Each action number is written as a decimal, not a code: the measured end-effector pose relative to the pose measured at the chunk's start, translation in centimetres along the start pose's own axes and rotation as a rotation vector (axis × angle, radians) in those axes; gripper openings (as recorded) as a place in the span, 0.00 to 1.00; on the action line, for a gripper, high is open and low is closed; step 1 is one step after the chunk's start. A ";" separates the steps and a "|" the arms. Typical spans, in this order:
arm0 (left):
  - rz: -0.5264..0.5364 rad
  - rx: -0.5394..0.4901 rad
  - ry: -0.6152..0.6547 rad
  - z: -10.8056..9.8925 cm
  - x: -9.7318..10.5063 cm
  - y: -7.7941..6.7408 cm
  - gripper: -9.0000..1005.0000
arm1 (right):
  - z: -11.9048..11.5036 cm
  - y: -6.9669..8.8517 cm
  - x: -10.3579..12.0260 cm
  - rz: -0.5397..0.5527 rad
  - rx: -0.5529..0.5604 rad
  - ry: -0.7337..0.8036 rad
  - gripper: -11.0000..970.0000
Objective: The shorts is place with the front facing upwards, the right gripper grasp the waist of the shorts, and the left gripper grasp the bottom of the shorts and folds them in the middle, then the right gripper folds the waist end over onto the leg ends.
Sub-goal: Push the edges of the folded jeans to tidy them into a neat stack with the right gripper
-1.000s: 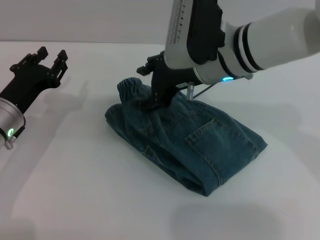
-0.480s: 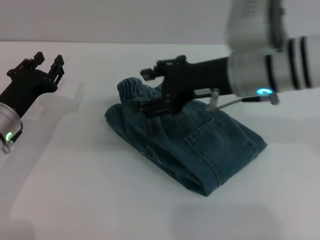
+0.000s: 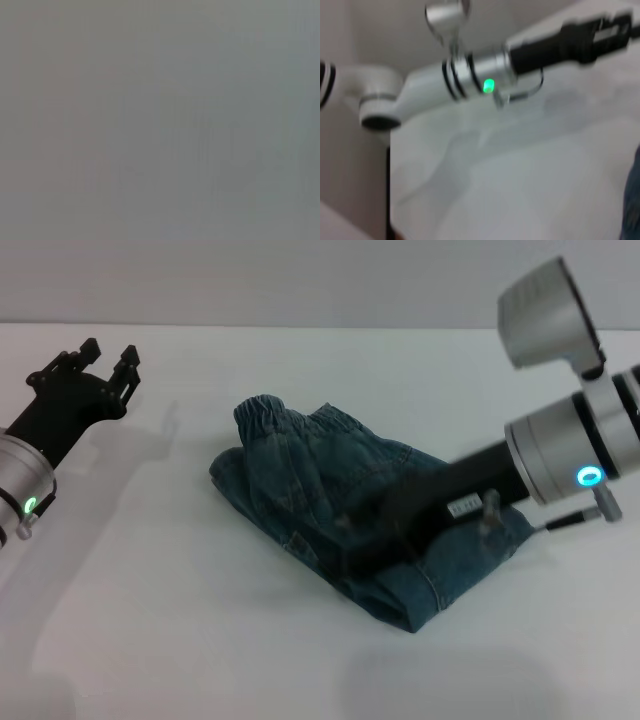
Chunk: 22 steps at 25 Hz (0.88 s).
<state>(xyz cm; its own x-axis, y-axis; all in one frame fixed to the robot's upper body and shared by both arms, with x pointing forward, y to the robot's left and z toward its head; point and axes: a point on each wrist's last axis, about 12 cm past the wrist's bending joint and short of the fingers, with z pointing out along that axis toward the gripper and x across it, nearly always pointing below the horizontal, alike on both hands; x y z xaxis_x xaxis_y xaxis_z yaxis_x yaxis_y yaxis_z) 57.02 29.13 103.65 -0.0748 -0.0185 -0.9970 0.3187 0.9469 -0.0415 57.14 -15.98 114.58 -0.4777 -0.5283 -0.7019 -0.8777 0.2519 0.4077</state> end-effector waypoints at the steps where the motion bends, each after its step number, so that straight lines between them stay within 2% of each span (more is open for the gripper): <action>1: 0.002 0.002 0.000 0.1 0.0 -0.1 0.50 | 0.1 -0.1 0.3 0.009 -0.006 0.025 0.78; 11: -0.011 0.015 -0.006 0.5 -0.1 -0.6 0.50 | 1.7 -0.6 2.3 0.069 -0.022 0.189 0.78; 17: -0.017 0.014 -0.004 0.3 0.0 -0.7 0.50 | 2.2 -1.1 3.2 0.099 -0.014 0.226 0.78; 22: -0.019 0.012 -0.002 0.2 0.1 -0.7 0.50 | 1.7 -1.4 3.6 0.110 0.006 0.234 0.78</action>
<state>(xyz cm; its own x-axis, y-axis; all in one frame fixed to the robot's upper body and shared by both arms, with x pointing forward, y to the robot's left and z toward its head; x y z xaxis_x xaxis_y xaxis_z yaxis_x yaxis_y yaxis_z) 57.00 28.39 103.53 -0.0792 -0.0366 -0.9962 0.3285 0.9426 -0.0608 56.58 -16.83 110.54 -0.5492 -0.6704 -0.4989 -0.8213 0.3228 0.4703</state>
